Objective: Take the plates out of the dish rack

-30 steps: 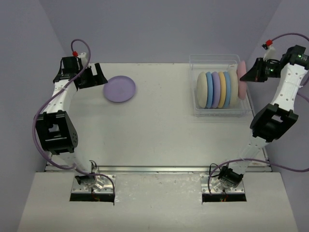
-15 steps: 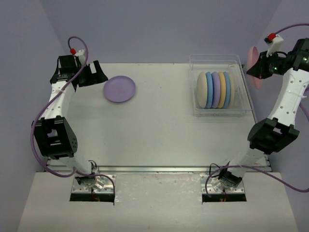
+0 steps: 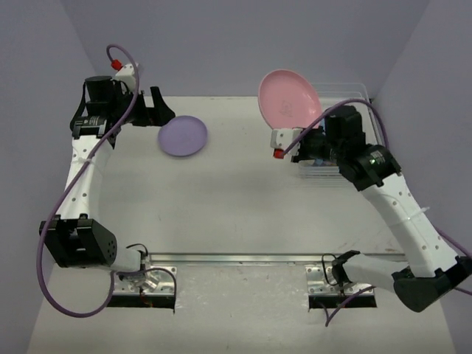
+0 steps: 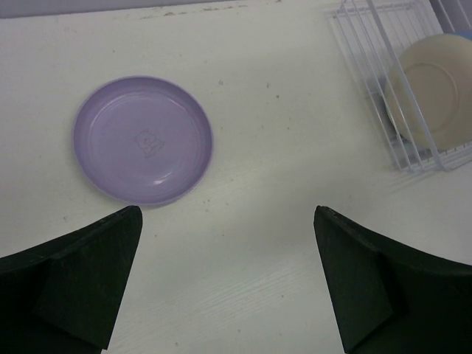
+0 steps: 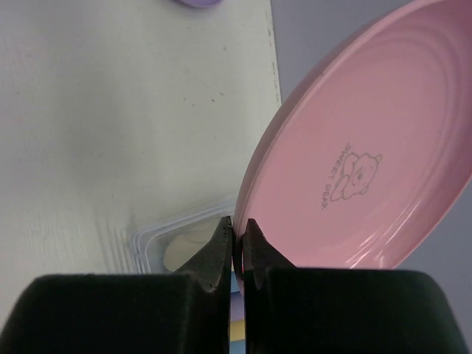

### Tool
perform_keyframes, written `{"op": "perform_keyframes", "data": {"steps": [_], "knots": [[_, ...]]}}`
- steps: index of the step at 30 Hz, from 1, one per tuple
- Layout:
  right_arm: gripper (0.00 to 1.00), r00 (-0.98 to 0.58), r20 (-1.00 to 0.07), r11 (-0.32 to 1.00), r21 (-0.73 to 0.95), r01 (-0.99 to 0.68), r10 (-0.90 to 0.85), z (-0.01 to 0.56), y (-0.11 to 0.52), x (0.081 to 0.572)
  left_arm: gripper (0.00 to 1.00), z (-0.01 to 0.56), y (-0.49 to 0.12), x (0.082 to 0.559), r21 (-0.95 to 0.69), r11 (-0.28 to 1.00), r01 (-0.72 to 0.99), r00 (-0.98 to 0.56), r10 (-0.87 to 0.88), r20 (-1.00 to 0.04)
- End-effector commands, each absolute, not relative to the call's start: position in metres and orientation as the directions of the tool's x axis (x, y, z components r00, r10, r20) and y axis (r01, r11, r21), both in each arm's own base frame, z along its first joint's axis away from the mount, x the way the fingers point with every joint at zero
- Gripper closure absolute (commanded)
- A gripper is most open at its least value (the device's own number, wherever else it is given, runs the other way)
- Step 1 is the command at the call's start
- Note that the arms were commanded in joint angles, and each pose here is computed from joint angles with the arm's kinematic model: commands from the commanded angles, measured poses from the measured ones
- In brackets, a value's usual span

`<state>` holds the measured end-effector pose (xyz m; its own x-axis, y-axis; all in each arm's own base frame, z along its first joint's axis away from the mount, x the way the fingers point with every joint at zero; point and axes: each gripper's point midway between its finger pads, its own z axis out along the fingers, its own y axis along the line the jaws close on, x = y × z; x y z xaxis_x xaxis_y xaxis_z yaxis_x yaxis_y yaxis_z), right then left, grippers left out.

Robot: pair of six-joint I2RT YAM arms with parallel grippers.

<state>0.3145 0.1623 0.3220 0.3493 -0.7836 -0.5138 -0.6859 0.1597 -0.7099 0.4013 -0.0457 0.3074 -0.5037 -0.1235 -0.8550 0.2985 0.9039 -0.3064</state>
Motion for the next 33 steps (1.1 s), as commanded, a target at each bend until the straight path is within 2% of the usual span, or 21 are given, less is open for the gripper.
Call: {"op": "perform_keyframes", "data": {"steps": [1, 5, 9, 13, 16, 19, 23, 30, 33], "knots": [[1.00, 0.468, -0.146, -0.118, -0.863, -0.490, -0.872, 0.295, 0.183, 0.319, 0.02, 0.321, -0.087, 0.382, -0.215, 0.873, 0.437, -0.479, 0.023, -0.878], [1.00, 0.563, 0.039, -0.322, -0.851, -0.414, -0.826, 0.257, 0.214, 0.304, 0.08, 0.322, -0.112, 0.372, -0.231, 0.833, 0.503, -0.497, 0.060, -0.866], [1.00, 0.590, 0.138, -0.430, -0.815, -0.389, -0.796, 0.233, 0.224, 0.296, 0.13, 0.309, -0.127, 0.365, -0.187, 0.823, 0.536, -0.508, 0.138, -0.850], [1.00, 0.617, 0.169, -0.471, -0.801, -0.368, -0.769, 0.222, 0.238, 0.289, 0.17, 0.288, -0.143, 0.357, -0.151, 0.810, 0.566, -0.527, 0.215, -0.822], [1.00, 0.625, 0.179, -0.479, -0.803, -0.354, -0.760, 0.219, 0.245, 0.287, 0.23, 0.265, -0.154, 0.352, -0.167, 0.798, 0.579, -0.572, 0.251, -0.781], [1.00, 0.635, 0.194, -0.496, -0.799, -0.340, -0.748, 0.215, 0.247, 0.285, 0.28, 0.255, -0.160, 0.351, -0.197, 0.780, 0.594, -0.593, 0.259, -0.762], [1.00, 0.652, 0.202, -0.512, -0.794, -0.328, -0.731, 0.210, 0.251, 0.280, 0.29, 0.251, -0.167, 0.351, -0.211, 0.765, 0.608, -0.599, 0.268, -0.755], [1.00, 0.678, 0.203, -0.501, -0.820, -0.277, -0.707, 0.214, 0.265, 0.275, 0.44, 0.237, -0.174, 0.352, -0.227, 0.758, 0.611, -0.618, 0.278, -0.735], [1.00, 0.688, 0.206, -0.501, -0.826, -0.260, -0.696, 0.214, 0.271, 0.273, 0.46, 0.233, -0.178, 0.351, -0.250, 0.747, 0.616, -0.629, 0.275, -0.727]]}}
